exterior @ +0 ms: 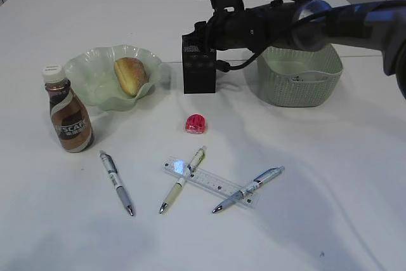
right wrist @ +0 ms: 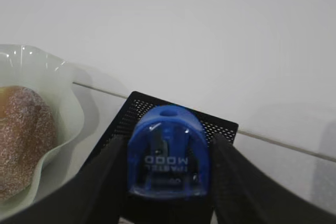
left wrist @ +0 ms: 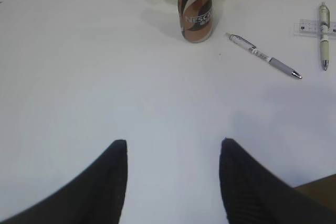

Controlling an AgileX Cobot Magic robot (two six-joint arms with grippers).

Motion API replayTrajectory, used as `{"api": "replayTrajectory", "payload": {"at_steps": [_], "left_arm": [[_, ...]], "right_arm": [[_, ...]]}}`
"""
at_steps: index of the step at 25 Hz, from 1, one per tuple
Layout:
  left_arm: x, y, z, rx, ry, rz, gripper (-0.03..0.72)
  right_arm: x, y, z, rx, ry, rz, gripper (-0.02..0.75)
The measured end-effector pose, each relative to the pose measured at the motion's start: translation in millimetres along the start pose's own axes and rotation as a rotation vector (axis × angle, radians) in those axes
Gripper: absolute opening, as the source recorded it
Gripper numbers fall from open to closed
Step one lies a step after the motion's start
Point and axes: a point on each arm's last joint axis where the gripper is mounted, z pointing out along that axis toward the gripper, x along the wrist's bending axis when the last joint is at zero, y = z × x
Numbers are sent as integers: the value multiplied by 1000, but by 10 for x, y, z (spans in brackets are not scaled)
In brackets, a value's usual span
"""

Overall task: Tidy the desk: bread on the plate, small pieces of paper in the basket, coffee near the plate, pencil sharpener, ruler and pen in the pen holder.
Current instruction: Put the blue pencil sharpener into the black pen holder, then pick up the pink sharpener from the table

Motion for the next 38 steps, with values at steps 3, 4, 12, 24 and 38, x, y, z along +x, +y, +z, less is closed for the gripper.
{"api": "replayTrajectory", "payload": {"at_steps": [3,4,12,24,38], "left_arm": [[2,0,0,0,2,1,394],[2,0,0,0,2,1,394],[4,0,0,0,5,2,394],[27,-9,-1,10,30,13,393],[27,-9,-1,10,30,11,387]], "right_arm": [[34,-5,0,5,5,-3,416],[34,-5,0,5,5,-3,416],[45,11,-5,10,7,-4,427],[68,549,-275,159,14,37,428],[198,850,-879,523,120,134,428]]}}
